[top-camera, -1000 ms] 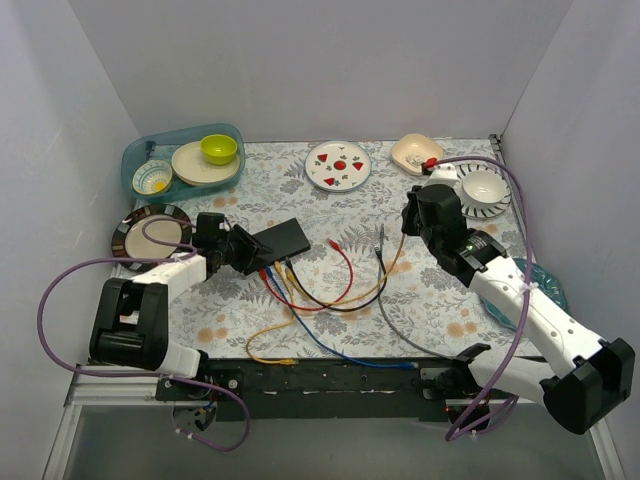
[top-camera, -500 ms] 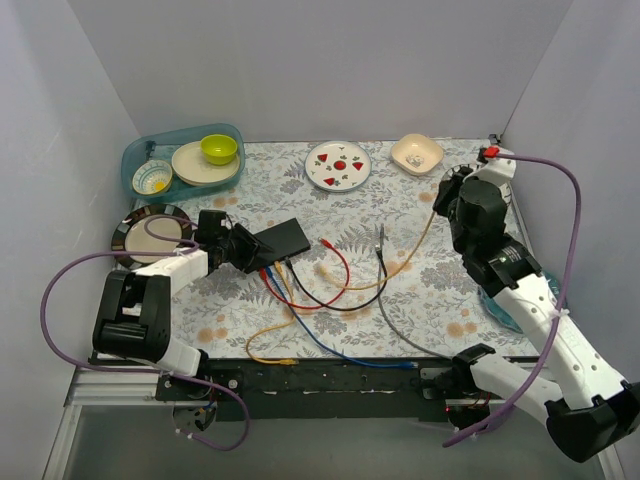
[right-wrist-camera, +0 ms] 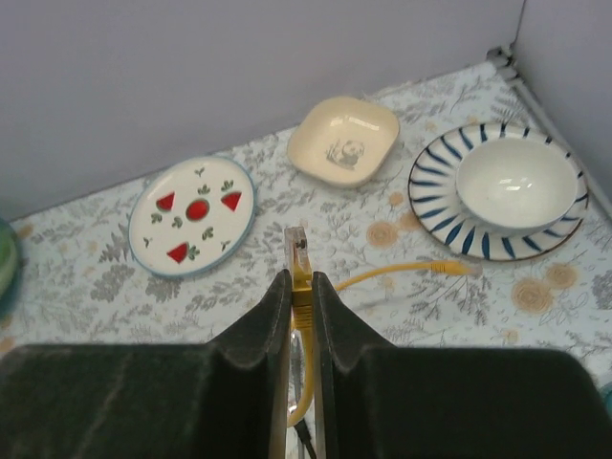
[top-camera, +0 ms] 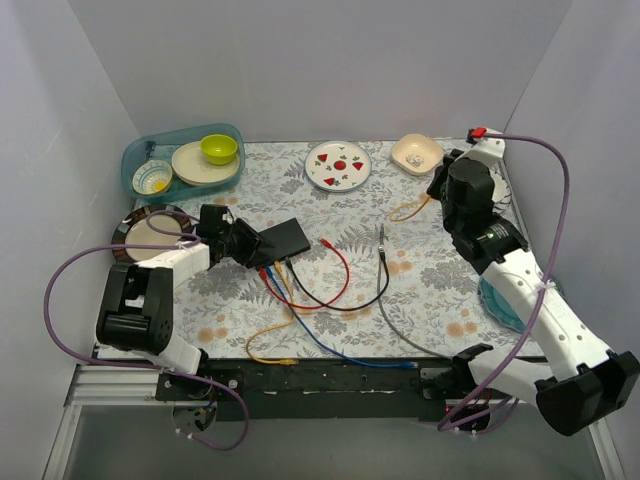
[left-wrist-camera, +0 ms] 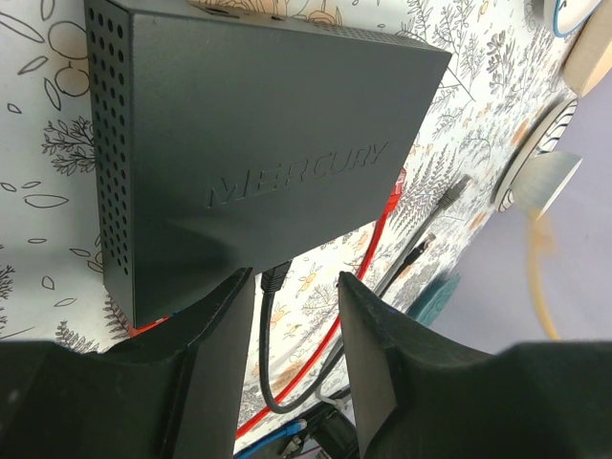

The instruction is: Pull the plug from the switch port

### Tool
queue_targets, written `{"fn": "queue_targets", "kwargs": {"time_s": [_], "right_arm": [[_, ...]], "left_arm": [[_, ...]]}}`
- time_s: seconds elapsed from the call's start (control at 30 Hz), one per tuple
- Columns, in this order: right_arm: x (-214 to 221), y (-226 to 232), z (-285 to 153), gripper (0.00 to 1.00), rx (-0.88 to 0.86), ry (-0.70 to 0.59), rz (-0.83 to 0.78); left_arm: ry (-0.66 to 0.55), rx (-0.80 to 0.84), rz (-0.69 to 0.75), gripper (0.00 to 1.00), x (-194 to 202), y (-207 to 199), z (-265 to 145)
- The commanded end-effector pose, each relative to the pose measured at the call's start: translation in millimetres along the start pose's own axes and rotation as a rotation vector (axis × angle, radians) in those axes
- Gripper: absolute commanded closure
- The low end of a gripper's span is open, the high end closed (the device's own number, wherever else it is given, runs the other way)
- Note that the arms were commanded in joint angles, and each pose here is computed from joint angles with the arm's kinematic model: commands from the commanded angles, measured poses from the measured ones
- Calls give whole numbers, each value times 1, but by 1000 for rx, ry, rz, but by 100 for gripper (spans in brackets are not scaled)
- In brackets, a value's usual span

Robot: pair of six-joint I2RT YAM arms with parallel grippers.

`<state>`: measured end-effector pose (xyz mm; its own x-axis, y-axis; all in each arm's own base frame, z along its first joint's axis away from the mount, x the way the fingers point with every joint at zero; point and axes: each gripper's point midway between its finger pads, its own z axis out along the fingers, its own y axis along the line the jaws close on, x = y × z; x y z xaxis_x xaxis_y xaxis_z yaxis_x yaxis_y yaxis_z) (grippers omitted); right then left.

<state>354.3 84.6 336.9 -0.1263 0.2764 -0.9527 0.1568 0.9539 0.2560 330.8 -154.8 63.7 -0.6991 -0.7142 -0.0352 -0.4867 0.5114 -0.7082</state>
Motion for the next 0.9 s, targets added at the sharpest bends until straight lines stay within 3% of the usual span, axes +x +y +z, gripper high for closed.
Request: {"fn": "queue_targets", "kwargs": {"time_s": [0.0,0.23,0.27,0.33,0.4,0.5,0.53,0.73,0.87], "right_arm": [[66,5,7,99,-46,196,31],[164,-33,18,96,58,487,22],[168,-36,18,79,63,503,22],[169,-28,18,59,9,523,35],[158,-1,18,43,-125,509,77],[140,46,12,34,-334,506,137],[146,65,7,21,-408,541,136],[187,162,-32,21,-768,726,94],[235,186,-45,25,-825,878,106]], "left_arm": [[3,27,9,60,-3,-10,-2],[18,20,1,60,3,-2,-1],[18,20,2,60,3,-2,-2],[12,22,9,60,2,-2,-3],[4,26,14,60,1,-5,-5],[-12,42,22,60,-5,-15,-9],[-24,48,22,59,-8,-19,-10],[-96,65,45,59,-31,-42,-16],[-110,8,37,59,-44,-38,-10]]}}
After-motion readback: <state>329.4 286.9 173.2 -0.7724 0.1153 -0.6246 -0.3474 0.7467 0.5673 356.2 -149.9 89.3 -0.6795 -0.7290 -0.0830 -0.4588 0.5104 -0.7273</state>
